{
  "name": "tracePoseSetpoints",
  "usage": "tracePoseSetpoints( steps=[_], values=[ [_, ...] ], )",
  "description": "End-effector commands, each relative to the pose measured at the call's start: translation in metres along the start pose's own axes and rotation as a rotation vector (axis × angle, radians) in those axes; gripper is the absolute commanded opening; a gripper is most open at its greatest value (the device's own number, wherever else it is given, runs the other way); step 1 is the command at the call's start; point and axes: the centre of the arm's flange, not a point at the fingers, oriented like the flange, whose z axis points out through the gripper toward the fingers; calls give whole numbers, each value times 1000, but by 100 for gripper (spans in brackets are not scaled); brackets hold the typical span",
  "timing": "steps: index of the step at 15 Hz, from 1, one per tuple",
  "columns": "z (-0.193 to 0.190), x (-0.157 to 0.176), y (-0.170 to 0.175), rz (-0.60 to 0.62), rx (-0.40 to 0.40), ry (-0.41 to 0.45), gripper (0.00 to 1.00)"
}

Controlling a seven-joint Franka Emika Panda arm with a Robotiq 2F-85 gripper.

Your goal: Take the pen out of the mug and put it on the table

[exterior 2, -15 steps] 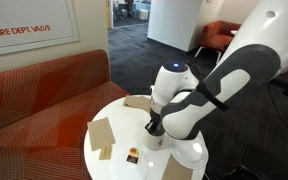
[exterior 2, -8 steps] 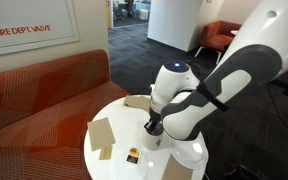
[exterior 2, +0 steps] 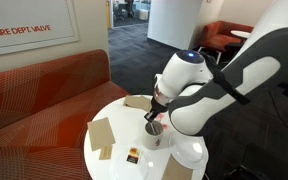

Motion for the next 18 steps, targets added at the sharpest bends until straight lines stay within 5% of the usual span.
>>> tracePoseSetpoints(
  steps=[1, 9, 18],
  values=[
    [-48, -10, 2, 34, 3, 59, 3],
    [-110, 1, 29, 198, 8, 126, 3],
    [-122, -11, 93, 510, -63, -21, 3]
  ],
)
